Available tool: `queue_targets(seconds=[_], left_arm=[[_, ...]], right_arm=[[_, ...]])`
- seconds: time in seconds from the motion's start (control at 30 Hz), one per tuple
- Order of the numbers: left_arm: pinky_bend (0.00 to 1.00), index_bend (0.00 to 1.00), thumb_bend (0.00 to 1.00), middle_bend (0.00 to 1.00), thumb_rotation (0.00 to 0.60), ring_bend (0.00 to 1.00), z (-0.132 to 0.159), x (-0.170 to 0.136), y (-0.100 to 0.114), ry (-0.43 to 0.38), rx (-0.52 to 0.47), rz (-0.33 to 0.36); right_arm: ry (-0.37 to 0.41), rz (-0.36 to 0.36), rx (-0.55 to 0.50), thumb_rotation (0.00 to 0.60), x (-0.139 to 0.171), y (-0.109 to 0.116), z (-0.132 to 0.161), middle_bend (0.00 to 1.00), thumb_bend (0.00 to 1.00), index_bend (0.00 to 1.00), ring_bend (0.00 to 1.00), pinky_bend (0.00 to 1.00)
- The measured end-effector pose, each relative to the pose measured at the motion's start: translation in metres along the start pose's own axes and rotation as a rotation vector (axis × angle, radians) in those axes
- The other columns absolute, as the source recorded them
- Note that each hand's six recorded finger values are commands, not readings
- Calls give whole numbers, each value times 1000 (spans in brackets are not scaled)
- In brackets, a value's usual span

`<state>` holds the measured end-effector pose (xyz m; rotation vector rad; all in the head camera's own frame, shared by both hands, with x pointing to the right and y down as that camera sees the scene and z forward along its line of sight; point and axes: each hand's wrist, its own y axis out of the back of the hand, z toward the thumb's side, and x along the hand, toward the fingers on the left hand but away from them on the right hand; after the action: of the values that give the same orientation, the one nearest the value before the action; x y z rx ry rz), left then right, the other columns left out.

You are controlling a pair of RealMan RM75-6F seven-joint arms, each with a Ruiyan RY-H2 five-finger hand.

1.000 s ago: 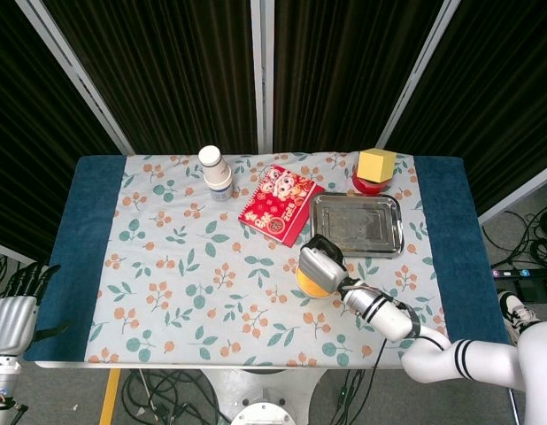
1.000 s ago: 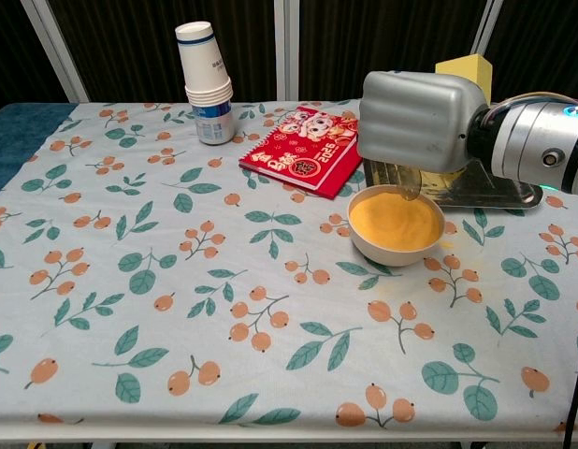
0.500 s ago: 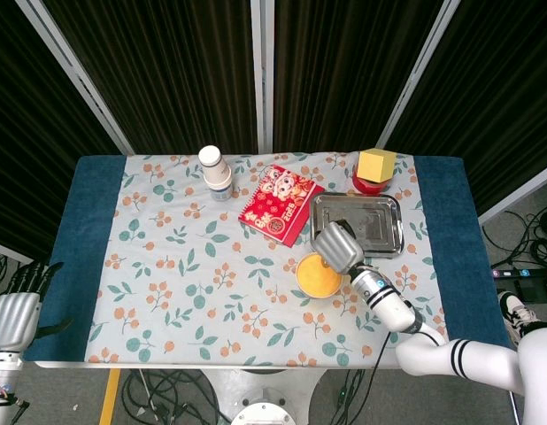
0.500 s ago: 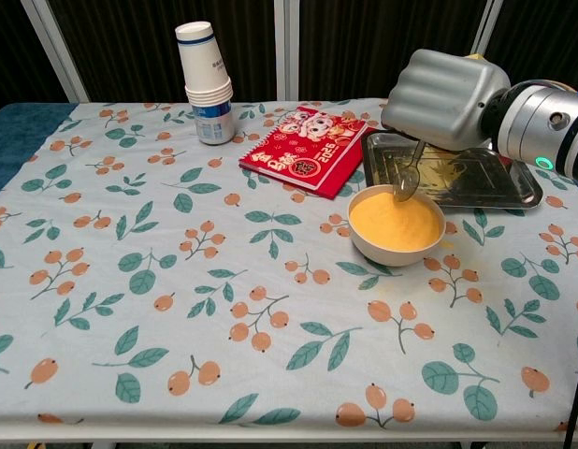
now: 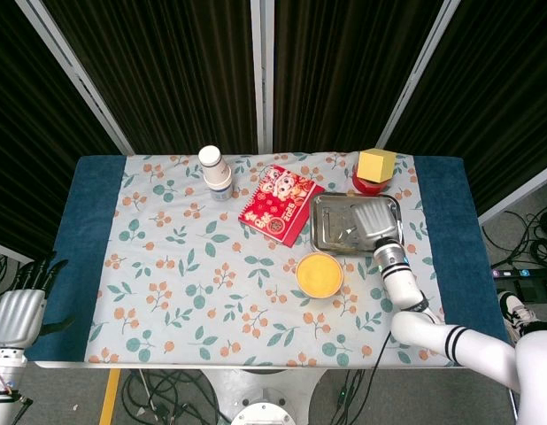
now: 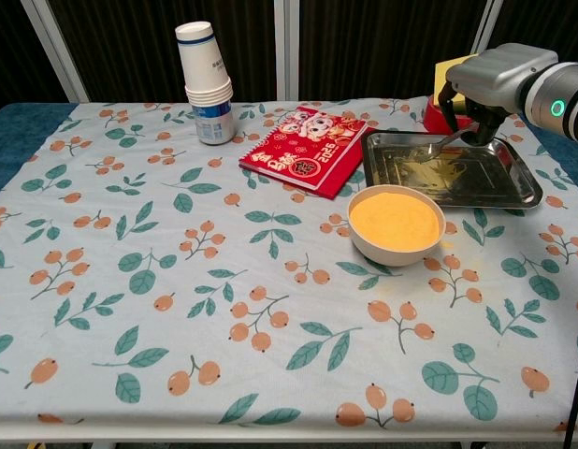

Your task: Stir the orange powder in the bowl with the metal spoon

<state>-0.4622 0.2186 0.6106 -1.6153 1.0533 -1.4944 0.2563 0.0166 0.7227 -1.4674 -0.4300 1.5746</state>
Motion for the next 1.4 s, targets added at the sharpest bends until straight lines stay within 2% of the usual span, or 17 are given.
queue_targets(seconds=[0.13,0.3,0.5,0.67,0.8,0.87,0.93,1.03,1.1,1.23,1.4], left_arm=[[101,169,94,118,600,71,0,0,0,4,3,-6],[102,169,95,118,600,71,0,0,0,8,6,-11],[101,170,95,118,600,71,-1,-2,0,12,6,-11],[101,170,94,118,600,71,-1,-1,2,9,4,-1],[101,170,95,118,600,71,-2,1,4,11,2,4],[101,170,95,118,600,71,-2,2,4,8,1,6],[101,169,95,118,600,71,-1,4,4,4,1,8],[102,170,94,118,600,71,1,6,5,-2,2,14],[102,170,95,118,600,71,2,7,5,-5,4,16],[102,169,95,118,600,71,4,9,7,-7,9,20],[102,169,95,118,600,71,9,10,9,-6,11,29]], right_arm=[[-56,50,-52,600,-11,-16,-9,905,335,741,865,927],[-117,118,-121,600,-22,-39,-14,898,147,564,865,927],[-144,160,-200,600,-26,-50,-15,893,69,437,864,927],[-146,133,-253,600,-24,-37,-22,877,73,413,848,927],[-137,91,-315,600,-9,-19,-37,780,181,412,751,905],[-131,69,-342,600,3,-11,-46,689,254,412,658,824],[-126,40,-374,600,23,-3,-61,594,289,412,551,697],[-118,-1,-425,600,56,6,-86,406,300,392,307,411],[-112,-23,-460,600,79,7,-104,278,300,317,143,242],[-82,-64,-505,600,120,-3,-125,177,300,199,32,160],[-53,-169,-474,600,180,-16,-140,162,300,173,23,153]])
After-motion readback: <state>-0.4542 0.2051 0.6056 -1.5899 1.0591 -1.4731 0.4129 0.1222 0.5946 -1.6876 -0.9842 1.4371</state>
